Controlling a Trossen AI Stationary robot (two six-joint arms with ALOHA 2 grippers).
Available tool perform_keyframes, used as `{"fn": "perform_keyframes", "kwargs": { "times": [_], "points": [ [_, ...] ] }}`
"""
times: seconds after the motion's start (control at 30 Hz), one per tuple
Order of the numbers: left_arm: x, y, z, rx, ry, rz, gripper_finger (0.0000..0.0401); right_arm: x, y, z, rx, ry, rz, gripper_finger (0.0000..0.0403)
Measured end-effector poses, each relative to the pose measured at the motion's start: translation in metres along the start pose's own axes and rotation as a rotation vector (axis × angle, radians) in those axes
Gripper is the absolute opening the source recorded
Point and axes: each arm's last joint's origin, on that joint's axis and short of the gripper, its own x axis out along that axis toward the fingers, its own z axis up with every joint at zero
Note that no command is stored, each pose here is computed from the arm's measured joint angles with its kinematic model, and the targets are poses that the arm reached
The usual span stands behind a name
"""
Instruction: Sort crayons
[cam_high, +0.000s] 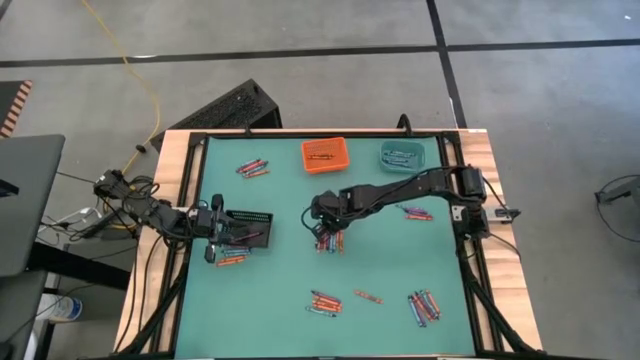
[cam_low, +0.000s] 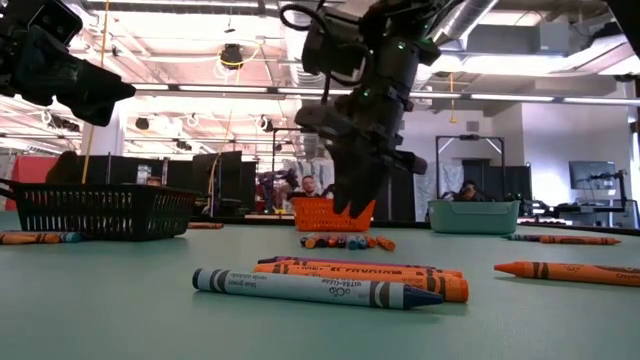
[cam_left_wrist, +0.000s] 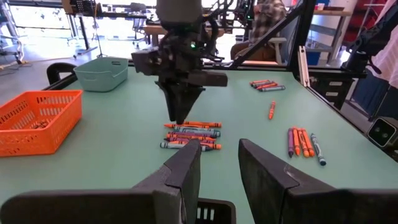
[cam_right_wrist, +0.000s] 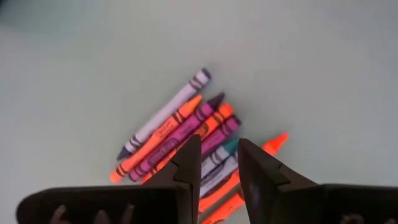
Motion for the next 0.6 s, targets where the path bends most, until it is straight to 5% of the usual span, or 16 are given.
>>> {"fn": "perform_keyframes", "kwargs": {
  "times": [0.6],
  "points": [
    [0.0, 0.0, 0.0, 0.0, 0.0, 0.0, 0.0098, 0.009, 0.007, -0.015, 0.014, -0.03, 0.03, 0.0099]
  ]
}}
